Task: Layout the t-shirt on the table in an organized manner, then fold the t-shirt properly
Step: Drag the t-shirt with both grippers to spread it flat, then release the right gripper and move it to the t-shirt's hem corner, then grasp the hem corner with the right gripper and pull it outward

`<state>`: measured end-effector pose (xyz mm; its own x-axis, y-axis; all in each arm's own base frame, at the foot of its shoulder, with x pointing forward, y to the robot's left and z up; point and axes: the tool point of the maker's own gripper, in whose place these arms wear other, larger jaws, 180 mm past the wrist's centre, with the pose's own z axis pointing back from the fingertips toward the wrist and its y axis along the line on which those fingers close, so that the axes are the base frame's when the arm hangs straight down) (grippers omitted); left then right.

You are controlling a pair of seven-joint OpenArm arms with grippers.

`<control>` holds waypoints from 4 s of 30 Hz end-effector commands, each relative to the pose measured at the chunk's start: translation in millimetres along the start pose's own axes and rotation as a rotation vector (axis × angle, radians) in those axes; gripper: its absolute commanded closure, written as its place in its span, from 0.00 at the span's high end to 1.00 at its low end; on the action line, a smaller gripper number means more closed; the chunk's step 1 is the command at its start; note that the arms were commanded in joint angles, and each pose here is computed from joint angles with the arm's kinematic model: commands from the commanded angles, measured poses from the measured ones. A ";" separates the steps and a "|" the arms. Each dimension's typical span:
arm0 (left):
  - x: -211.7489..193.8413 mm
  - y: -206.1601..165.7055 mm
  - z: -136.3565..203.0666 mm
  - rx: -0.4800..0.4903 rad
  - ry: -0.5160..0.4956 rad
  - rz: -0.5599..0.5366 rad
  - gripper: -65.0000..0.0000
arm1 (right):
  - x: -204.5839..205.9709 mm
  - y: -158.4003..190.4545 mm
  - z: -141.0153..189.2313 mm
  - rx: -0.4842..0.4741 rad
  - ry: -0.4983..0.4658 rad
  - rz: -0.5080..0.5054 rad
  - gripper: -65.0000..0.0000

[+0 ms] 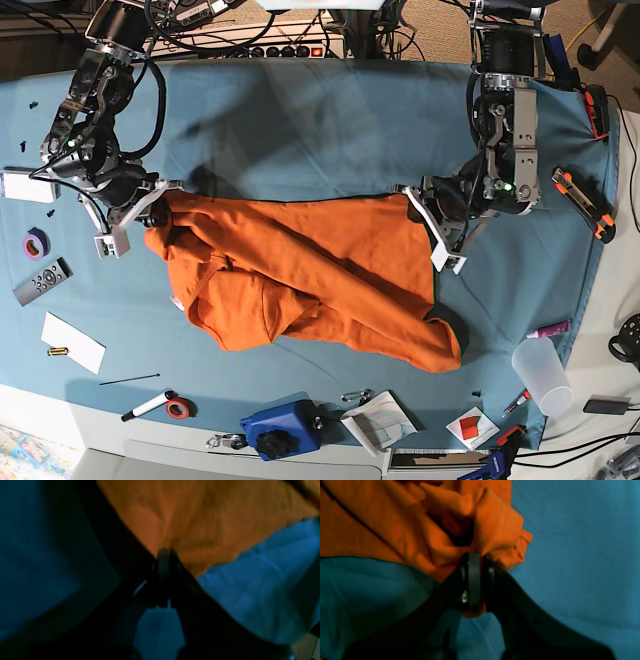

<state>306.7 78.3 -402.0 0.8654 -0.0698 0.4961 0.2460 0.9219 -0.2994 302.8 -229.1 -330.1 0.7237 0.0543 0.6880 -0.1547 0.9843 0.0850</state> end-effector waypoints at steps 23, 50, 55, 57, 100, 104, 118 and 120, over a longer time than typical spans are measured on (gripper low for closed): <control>-120.2 83.1 80.3 0.223 0.242 -0.098 0.00 | -60.2 16.1 79.2 -0.073 0.025 0.045 0.00; -190.9 73.1 96.9 0.147 0.361 0.004 0.00 | -27.3 3.3 82.0 -0.121 -0.090 0.185 0.31; -195.5 72.5 98.5 0.146 0.380 0.006 0.06 | 39.6 -6.2 82.8 -0.172 -0.267 0.179 0.31; -195.8 72.5 98.6 0.146 0.382 0.007 0.24 | 57.3 -8.2 85.1 -0.185 -0.311 0.187 0.31; -77.3 64.1 154.0 0.429 -0.031 -0.226 0.44 | 96.7 -5.9 -147.5 -0.076 0.284 0.562 0.00; -75.9 63.8 153.9 0.428 -0.039 -0.228 0.44 | 122.5 -15.1 -139.4 -0.157 0.212 0.535 0.00; -69.6 62.3 154.0 0.423 -0.074 -0.237 0.44 | 157.2 -95.0 -77.2 -0.285 -0.043 0.093 0.00; -67.9 61.8 154.0 0.422 -0.084 -0.239 0.44 | 134.4 -109.2 -75.5 -0.296 -0.032 0.023 0.00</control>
<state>191.1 198.0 -336.7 0.7867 -0.2707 0.5549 0.2158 0.9626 0.1636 454.8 -311.3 -325.6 0.7446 0.0643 0.6644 0.0270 0.9916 -0.1262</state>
